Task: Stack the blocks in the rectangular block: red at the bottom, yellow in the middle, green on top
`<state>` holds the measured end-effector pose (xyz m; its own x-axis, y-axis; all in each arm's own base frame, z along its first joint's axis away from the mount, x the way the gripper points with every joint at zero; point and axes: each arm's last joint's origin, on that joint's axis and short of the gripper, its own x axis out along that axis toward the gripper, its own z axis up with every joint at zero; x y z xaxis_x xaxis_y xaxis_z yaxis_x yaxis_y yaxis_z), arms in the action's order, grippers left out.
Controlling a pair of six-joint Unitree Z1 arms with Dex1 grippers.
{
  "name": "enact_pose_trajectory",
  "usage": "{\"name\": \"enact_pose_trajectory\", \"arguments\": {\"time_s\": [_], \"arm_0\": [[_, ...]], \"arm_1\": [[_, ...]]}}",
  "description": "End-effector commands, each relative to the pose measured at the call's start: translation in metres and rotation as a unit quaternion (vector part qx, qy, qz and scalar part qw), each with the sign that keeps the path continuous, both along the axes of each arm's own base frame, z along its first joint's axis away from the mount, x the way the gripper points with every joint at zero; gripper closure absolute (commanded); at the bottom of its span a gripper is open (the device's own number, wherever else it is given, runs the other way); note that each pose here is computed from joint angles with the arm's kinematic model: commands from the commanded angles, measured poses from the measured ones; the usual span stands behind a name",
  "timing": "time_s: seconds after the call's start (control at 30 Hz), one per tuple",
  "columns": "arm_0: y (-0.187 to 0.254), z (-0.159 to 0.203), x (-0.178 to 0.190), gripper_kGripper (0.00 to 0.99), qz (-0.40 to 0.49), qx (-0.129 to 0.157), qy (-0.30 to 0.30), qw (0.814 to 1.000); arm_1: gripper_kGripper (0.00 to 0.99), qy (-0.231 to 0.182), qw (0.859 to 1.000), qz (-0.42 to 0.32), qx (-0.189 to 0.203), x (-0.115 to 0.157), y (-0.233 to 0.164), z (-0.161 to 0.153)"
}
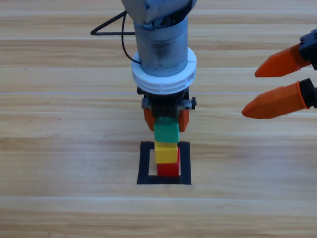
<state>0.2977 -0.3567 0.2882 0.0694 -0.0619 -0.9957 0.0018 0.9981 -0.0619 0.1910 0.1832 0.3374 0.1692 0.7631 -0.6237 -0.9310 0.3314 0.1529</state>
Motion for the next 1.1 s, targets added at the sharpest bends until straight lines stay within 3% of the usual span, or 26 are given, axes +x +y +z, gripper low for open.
{"name": "enact_pose_trajectory", "arguments": {"time_s": [0.03, 0.83, 0.87, 0.93, 1.03, 1.07, 1.1], "arm_0": [[-0.012, -0.04, 0.0, 0.99, 0.005, 0.041, 0.029, 0.999], [-0.011, -0.033, -0.001, 0.99, 0.017, 0.035, 0.023, 0.999], [-0.011, -0.033, -0.001, 0.941, 0.019, 0.035, 0.023, 0.999], [-0.012, -0.033, -0.001, 0.741, 0.018, 0.033, 0.021, 0.999], [-0.016, -0.032, -0.006, 0.08, 0.017, 0.034, 0.021, 0.999], [-0.016, -0.032, -0.008, 0.005, 0.016, 0.034, 0.02, 0.999], [-0.016, -0.031, -0.008, 0.0, 0.017, 0.033, 0.018, 0.999]], "arm_1": [[0.0, -0.001, 1.0, 0.024, 0.008, -0.014, 0.0, -0.001], [0.0, 0.001, 1.0, 0.026, 0.009, -0.015, 0.001, -0.001], [0.0, 0.001, 1.0, 0.027, 0.009, -0.015, 0.001, -0.001], [0.0, 0.001, 1.0, 0.027, 0.009, -0.015, 0.001, -0.001], [0.0, 0.0, 1.0, 0.025, 0.009, -0.015, 0.0, -0.001], [0.0, -0.001, 1.0, 0.027, 0.01, -0.016, 0.0, -0.001], [0.0, -0.001, 1.0, 0.027, 0.01, -0.016, 0.0, -0.001]]}}
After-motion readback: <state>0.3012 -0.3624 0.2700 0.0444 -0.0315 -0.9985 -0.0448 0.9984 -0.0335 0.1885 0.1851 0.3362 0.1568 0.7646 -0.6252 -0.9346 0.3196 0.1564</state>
